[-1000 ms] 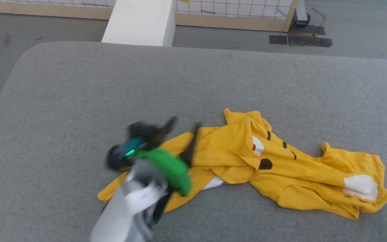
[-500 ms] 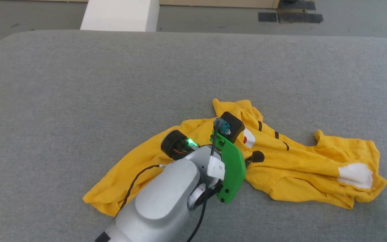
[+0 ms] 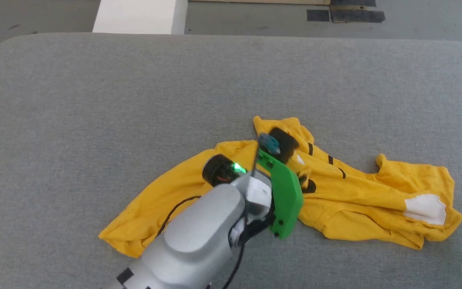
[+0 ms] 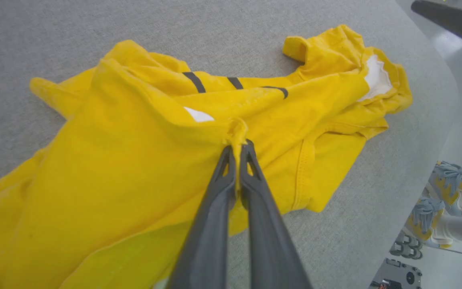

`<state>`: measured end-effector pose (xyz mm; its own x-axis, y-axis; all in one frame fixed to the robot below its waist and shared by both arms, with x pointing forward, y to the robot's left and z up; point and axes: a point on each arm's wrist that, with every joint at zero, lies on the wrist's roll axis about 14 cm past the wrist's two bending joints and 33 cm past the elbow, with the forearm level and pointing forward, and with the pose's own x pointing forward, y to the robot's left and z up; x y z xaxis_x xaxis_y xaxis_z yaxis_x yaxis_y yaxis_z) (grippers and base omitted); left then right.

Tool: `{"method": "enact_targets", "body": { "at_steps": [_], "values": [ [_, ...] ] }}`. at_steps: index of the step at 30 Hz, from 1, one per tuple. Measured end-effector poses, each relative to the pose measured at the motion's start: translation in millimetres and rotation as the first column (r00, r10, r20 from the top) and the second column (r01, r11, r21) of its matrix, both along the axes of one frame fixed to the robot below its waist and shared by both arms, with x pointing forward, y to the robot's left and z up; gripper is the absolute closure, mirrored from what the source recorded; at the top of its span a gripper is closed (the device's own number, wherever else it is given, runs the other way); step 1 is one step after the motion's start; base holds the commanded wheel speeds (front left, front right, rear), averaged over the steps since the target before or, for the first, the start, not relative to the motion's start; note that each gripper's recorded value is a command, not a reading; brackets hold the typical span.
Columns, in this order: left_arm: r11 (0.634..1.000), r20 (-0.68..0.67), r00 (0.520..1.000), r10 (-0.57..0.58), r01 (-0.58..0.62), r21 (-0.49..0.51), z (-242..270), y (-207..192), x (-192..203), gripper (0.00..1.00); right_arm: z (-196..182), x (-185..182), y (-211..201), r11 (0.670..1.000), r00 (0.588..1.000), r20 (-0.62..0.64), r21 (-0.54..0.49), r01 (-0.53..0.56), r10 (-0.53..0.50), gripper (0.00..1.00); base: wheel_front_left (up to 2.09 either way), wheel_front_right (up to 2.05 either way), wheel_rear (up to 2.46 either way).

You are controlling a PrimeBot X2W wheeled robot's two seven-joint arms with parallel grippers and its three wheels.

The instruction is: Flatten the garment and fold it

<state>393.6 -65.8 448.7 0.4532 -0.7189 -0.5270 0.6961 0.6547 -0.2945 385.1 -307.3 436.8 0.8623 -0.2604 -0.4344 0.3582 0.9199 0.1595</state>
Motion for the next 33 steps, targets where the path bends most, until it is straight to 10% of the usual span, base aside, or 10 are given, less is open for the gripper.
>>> {"method": "enact_targets", "body": {
  "at_steps": [8,16,23,24,25,26,33],
  "values": [
    [0.9,0.197,0.88,0.432,-0.407,-0.155,80.5,96.6,101.9,1.0,5.6,12.9,16.8,0.999,0.998,0.024,0.004,-0.052,0.052,0.0,0.0,0.0,0.0],
    [0.501,0.354,0.431,0.83,-0.856,-0.131,107.0,321.1,166.5,1.0,1.6,22.9,20.9,0.998,0.998,0.017,-0.006,-0.068,0.068,0.0,0.0,0.0,0.0],
    [0.28,0.225,0.263,0.938,-0.959,-0.048,52.6,384.7,139.6,1.0,-10.1,20.5,14.2,0.999,0.999,-0.015,-0.012,-0.05,0.049,0.0,0.0,0.0,0.0],
    [0.264,0.201,0.251,0.947,-0.964,-0.04,44.2,386.8,133.2,1.0,-10.4,22.0,16.3,0.998,0.998,-0.015,-0.011,-0.056,0.055,0.0,0.0,0.0,0.0],
    [0.248,0.18,0.234,0.955,-0.967,-0.054,40.0,388.9,127.6,0.69,-10.8,24.4,20.2,0.998,0.998,-0.014,-0.009,-0.067,0.067,0.0,0.0,0.0,0.0],
    [0.234,0.154,0.218,0.964,-0.968,-0.095,42.5,388.2,125.8,0.0,-10.8,27.0,24.2,0.997,0.997,-0.012,-0.007,-0.079,0.079,0.0,0.0,0.0,0.0],
    [0.398,0.418,0.202,0.885,-0.795,-0.457,137.9,364.6,117.7,0.0,-1.2,42.6,72.6,0.975,0.975,0.02,0.004,-0.223,0.223,0.0,0.0,0.0,0.0]
  ]
}}
